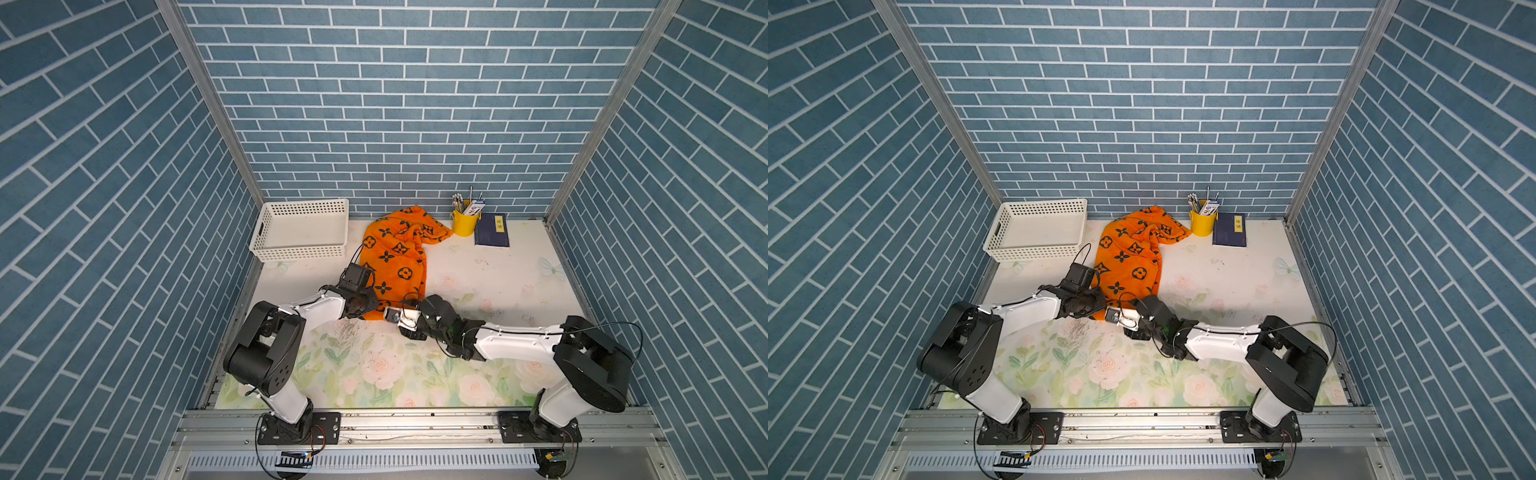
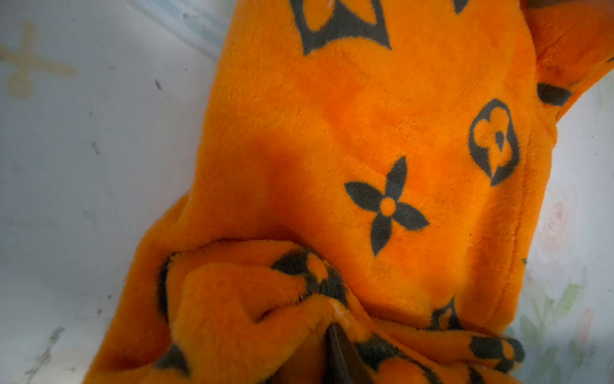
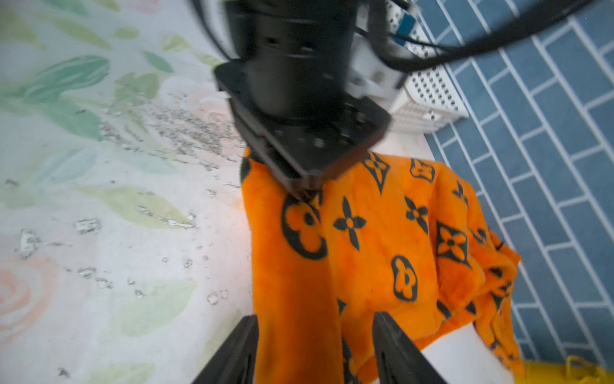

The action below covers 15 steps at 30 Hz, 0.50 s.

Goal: Roll up the pillowcase
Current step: Roll the pillowcase at the center of the board.

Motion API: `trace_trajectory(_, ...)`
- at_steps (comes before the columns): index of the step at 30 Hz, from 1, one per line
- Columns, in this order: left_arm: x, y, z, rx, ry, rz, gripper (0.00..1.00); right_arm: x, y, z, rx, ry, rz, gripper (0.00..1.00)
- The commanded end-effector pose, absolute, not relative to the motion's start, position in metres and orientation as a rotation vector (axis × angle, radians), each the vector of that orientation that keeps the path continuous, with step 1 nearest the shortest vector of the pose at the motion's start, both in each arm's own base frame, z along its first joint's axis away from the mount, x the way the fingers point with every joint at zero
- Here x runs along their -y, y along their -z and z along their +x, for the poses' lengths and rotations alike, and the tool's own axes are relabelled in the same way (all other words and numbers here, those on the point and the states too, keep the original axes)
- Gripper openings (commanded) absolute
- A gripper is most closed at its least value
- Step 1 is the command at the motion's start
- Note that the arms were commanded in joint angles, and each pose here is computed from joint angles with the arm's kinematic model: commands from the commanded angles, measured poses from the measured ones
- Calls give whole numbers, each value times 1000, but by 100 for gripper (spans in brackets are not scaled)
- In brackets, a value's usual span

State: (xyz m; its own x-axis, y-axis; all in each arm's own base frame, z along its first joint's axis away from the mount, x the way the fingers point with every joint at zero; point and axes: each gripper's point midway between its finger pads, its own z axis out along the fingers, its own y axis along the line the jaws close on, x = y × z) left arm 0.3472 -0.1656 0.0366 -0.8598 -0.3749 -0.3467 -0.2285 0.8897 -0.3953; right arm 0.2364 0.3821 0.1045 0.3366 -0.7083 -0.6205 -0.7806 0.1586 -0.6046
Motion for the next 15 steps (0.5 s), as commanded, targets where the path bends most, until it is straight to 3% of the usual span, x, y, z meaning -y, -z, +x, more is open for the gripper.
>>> trace_trajectory(1, 153, -16, 338, -2705, 414, -493, 32, -391, -93, 245, -1221, 107, -1647, 59)
trace_trajectory(15, 154, -19, 341, -2698, 445, -491, 32, -408, -21, 271, -1212, 259, -1846, 60)
